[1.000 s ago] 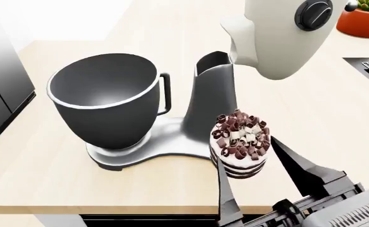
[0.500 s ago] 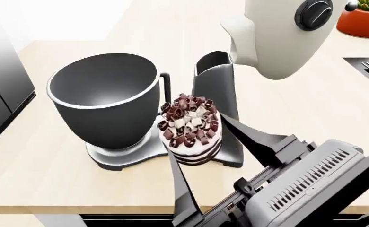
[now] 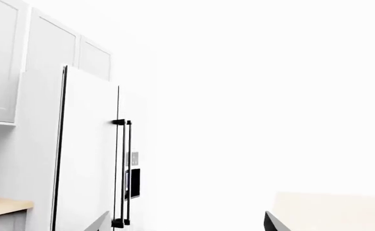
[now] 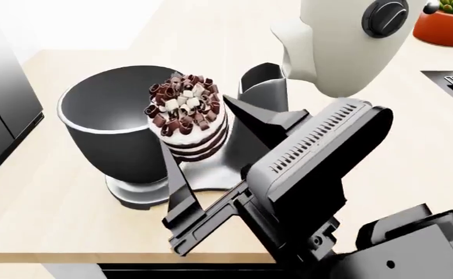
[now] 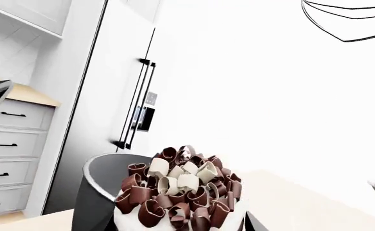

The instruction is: Place the cake in the stand mixer bowl.

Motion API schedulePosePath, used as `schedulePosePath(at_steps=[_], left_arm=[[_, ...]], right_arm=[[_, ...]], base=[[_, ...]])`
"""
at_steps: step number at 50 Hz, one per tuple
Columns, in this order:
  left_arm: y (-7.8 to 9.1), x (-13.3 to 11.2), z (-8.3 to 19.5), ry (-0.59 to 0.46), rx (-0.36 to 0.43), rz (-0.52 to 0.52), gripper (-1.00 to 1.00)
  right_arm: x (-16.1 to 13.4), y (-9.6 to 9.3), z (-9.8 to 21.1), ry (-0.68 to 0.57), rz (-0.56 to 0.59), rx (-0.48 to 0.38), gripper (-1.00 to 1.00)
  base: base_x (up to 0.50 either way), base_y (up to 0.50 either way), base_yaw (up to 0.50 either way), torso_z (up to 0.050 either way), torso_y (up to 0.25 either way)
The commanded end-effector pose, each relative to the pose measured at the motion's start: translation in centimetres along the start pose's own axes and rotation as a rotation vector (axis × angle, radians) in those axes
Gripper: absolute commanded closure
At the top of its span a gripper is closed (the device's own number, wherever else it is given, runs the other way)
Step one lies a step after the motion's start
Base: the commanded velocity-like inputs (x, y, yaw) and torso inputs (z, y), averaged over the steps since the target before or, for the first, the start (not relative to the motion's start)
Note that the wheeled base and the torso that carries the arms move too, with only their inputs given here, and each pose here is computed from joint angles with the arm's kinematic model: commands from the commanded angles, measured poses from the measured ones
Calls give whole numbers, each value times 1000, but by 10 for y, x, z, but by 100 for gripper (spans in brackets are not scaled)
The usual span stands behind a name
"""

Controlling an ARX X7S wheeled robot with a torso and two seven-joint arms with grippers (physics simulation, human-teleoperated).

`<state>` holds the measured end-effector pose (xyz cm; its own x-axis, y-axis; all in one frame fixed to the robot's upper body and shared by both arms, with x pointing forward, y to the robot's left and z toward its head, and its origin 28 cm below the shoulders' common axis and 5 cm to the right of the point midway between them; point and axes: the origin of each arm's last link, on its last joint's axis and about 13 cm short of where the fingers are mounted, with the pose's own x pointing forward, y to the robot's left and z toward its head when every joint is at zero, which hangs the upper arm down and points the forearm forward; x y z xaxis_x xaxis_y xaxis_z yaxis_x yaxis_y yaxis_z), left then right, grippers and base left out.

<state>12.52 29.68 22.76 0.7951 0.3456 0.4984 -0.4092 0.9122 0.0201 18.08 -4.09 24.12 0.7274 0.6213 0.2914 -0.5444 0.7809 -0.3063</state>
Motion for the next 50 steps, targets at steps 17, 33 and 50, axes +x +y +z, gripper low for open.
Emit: schedulePosePath(at_steps=[17,33,50], left_arm=[[-1,1,-3,11,2,0,-100],[-3,1,-7,24,-2,-12,-100],[-5,1,-9,34,4,-18,-100]], right_arm=[[52,-2,0,-82,65,64,100],[94,-5,-3,-110,68,88,100],[123,-10,-19,-85,39,126,100]], base=[[0,0,0,0,1],[0,0,0,1,1],[0,0,0,1,1]])
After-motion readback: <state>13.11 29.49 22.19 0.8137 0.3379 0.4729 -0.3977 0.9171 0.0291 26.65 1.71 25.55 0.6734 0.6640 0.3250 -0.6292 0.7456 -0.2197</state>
